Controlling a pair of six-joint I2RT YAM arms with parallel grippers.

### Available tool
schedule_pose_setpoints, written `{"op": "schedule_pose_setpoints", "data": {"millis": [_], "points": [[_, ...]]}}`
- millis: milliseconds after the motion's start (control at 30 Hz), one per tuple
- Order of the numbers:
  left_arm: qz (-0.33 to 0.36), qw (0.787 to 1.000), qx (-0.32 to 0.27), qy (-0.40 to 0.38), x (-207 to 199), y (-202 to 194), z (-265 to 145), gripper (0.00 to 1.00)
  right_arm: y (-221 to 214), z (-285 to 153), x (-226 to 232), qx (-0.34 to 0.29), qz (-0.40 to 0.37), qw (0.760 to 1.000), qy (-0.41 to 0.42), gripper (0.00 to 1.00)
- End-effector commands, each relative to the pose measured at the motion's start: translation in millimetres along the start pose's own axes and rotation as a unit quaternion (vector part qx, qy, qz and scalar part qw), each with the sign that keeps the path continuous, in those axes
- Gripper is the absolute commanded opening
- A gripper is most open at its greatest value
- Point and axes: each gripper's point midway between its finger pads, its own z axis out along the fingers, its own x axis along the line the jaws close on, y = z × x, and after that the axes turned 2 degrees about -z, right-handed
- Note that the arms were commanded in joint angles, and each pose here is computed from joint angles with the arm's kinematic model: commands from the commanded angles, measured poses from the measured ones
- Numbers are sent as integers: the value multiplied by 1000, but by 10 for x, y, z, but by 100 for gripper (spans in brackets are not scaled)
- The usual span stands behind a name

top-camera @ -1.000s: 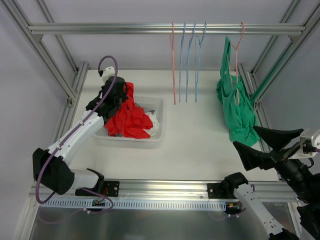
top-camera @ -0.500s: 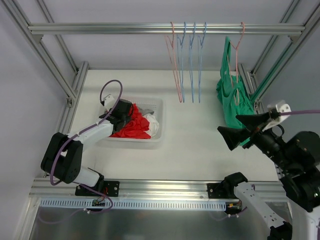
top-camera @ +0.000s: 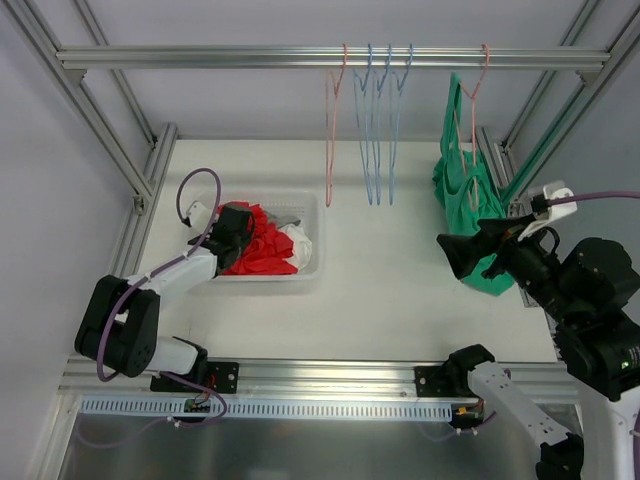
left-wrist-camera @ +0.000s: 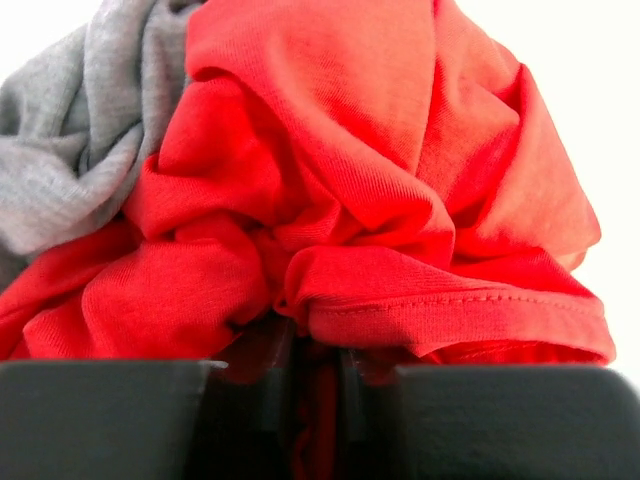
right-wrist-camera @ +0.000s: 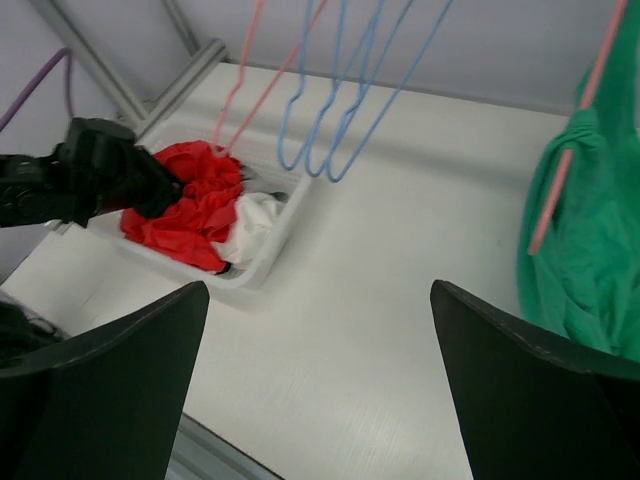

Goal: Remove the tank top from the hanger

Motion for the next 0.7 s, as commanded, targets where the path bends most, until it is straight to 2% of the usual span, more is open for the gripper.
{"op": "schedule_pose_setpoints", "data": {"millis": [0, 67, 100, 133, 200, 233, 267, 300, 433, 467, 533, 567, 633, 667], "points": [[54, 996, 19, 69, 463, -66, -40, 21, 183, 62, -397, 0, -24, 994, -109, 99], [55, 997, 22, 41, 293, 1, -126, 41, 259, 51, -582, 14, -38, 986, -162, 99], [57, 998, 29, 27, 224, 15, -172, 58, 286, 41, -772, 26, -55, 975, -213, 99], [50, 998, 27, 6, 130, 71, -262, 63, 201, 178, -894, 69, -64, 967, -237, 99], [42, 998, 25, -31, -7, 182, -441, 75, 335, 192, -1048, 81, -86, 953, -277, 100], [42, 998, 25, -45, -52, 210, -507, 78, 328, 350, -1131, 101, -89, 949, -286, 99], [43, 997, 26, -58, -88, 243, -579, 82, 461, 383, -1132, 91, -90, 950, -285, 100], [55, 995, 24, -77, -165, 299, -666, 98, 503, 482, -1117, 94, -91, 954, -270, 99], [63, 986, 29, -154, -389, 503, -1157, 99, 637, 916, -1415, 122, -94, 949, -277, 99], [73, 983, 29, -167, -408, 532, -1239, 99, 548, 1140, -1521, 145, -86, 948, -269, 98], [77, 974, 34, -208, -494, 598, -1489, 99, 625, 1245, -1667, 140, -75, 948, -275, 89], [87, 970, 35, -223, -512, 618, -1573, 99, 600, 1402, -1727, 148, -67, 950, -267, 81], [96, 959, 47, -264, -575, 629, -1797, 99, 606, 1513, -1793, 149, -62, 951, -263, 74], [105, 954, 47, -275, -582, 633, -1859, 99, 609, 1564, -1810, 149, -61, 952, -262, 64]]}}
